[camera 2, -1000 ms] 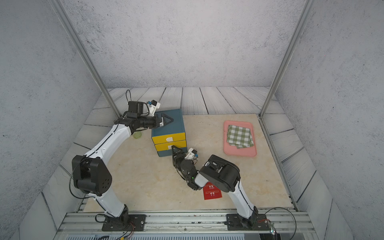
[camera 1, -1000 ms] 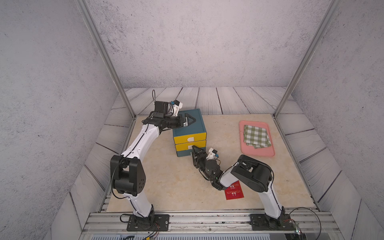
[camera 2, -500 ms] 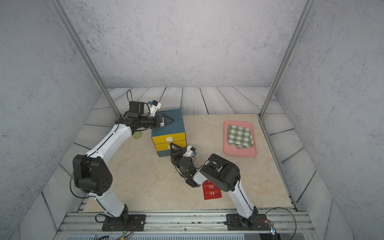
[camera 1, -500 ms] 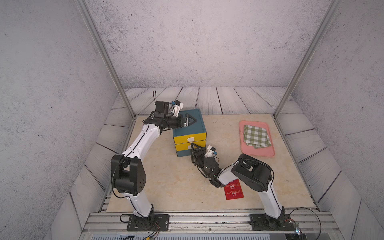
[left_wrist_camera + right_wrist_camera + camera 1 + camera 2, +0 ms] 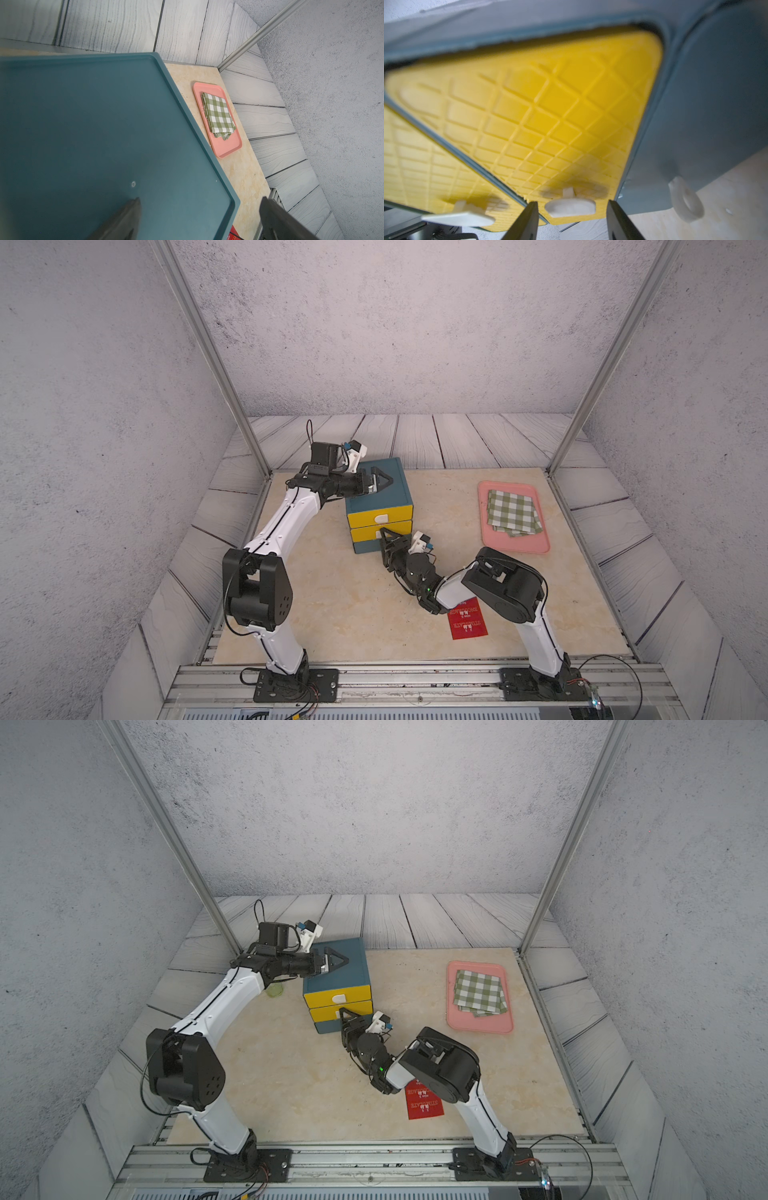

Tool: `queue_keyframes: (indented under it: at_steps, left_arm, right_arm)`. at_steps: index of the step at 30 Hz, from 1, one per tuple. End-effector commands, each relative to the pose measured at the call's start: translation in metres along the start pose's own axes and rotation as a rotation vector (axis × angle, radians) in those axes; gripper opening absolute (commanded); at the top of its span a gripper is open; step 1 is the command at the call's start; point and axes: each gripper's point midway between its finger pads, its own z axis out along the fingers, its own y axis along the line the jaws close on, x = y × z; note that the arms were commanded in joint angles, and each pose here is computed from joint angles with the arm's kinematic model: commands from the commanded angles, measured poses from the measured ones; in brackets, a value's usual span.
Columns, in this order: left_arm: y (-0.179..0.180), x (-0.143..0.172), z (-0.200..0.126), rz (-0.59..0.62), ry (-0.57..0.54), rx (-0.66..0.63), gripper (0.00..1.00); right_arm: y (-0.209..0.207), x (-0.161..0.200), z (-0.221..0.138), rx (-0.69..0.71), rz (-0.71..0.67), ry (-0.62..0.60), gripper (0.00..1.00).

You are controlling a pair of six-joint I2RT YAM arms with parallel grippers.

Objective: Take the postcards out of the drawer
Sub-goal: Open the drawer in the storage box.

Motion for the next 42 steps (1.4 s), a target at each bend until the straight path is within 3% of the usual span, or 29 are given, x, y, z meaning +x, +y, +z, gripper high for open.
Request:
queue_keyframes:
  at_steps: [1, 14, 25, 42]
  left_arm:
    - [0.017, 0.015, 0.008, -0.057, 0.053, -0.042, 0.96]
    - [0.017, 0.017, 0.008, -0.058, 0.058, -0.039, 0.96]
    - [0.016, 0.016, 0.007, -0.054, 0.056, -0.041, 0.96]
    - [0.021, 0.018, 0.012, -0.068, 0.065, -0.045, 0.96]
  right_arm:
    - [-0.018, -0.004, 0.004, 0.032, -0.015, -0.006, 0.55]
    - [-0.023, -0.007, 0.007, 0.042, -0.024, -0.01, 0.51]
    - [-0.016, -0.007, 0.008, 0.031, -0.037, -0.007, 0.39]
    - [-0.012, 0.001, -0.023, 0.037, -0.053, 0.031, 0.38]
